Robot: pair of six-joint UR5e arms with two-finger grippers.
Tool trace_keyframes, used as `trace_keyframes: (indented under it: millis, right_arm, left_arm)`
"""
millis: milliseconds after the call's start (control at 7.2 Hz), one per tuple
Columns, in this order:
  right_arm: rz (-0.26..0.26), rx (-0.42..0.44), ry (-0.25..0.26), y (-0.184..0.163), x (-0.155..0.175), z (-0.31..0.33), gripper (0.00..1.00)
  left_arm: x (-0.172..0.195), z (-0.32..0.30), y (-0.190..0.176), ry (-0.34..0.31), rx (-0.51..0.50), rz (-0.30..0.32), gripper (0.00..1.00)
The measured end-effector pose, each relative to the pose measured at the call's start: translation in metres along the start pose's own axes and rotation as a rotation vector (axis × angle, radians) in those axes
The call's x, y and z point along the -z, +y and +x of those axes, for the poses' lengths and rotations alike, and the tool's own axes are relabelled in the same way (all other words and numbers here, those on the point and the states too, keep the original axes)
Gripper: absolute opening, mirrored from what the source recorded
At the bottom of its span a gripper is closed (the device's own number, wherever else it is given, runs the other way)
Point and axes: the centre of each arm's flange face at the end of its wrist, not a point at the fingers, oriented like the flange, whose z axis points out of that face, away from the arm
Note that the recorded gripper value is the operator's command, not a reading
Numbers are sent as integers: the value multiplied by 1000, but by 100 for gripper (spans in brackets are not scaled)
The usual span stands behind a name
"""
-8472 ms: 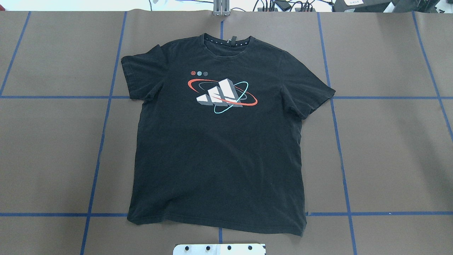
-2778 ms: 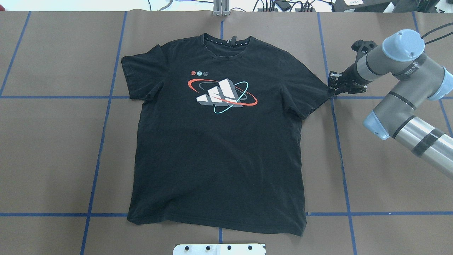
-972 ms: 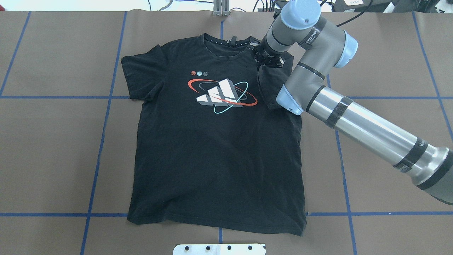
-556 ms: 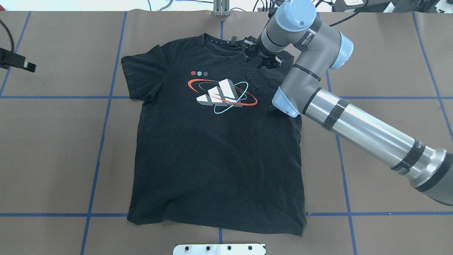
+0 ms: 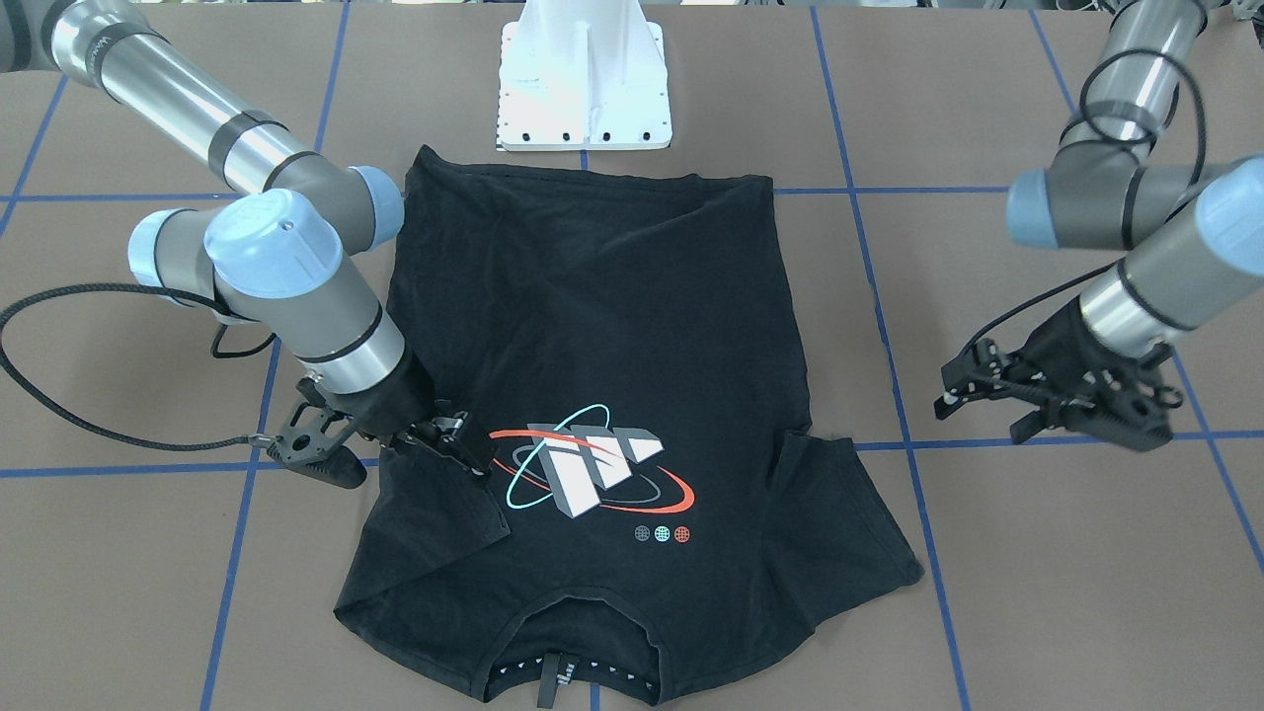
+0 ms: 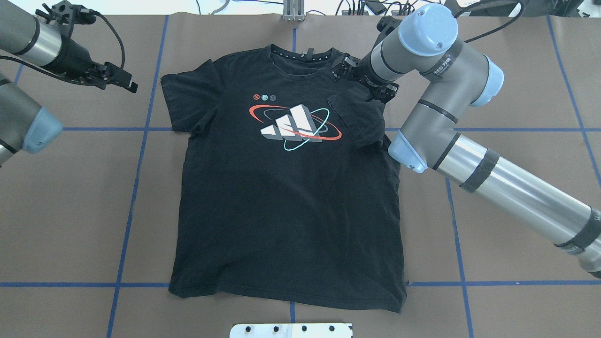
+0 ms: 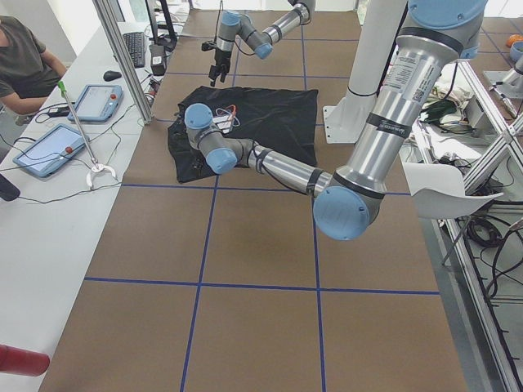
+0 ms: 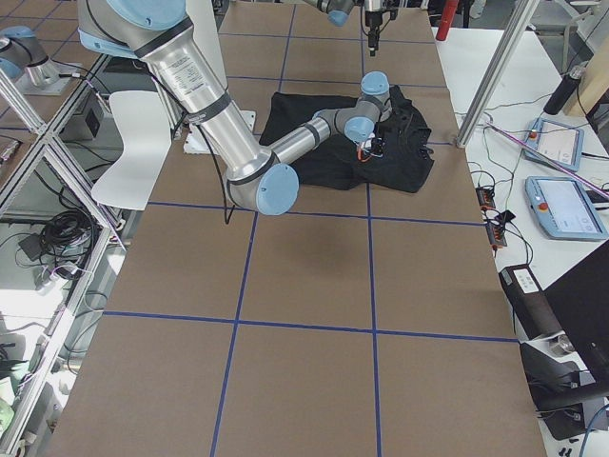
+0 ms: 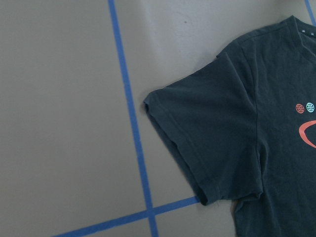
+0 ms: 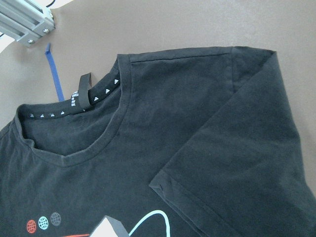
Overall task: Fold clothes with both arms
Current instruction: 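Grasp the shoulder with the right gripper while the left gripper reaches the other shoulder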
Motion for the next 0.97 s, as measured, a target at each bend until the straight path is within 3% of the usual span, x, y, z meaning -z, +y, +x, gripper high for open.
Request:
trace_keyframes:
  millis: [139, 556, 972]
  right_arm:
    - [-1, 2, -5, 5, 11, 22, 100]
    - [5, 7, -18, 18, 39, 67, 100]
    - [11, 5, -11, 19, 41, 79, 100]
  left_arm:
    - [-27, -9, -13, -2, -13, 2, 99]
    - [-86, -12, -49, -104, -35, 69, 73]
    - [-115, -14, -54, -111, -66, 104, 64]
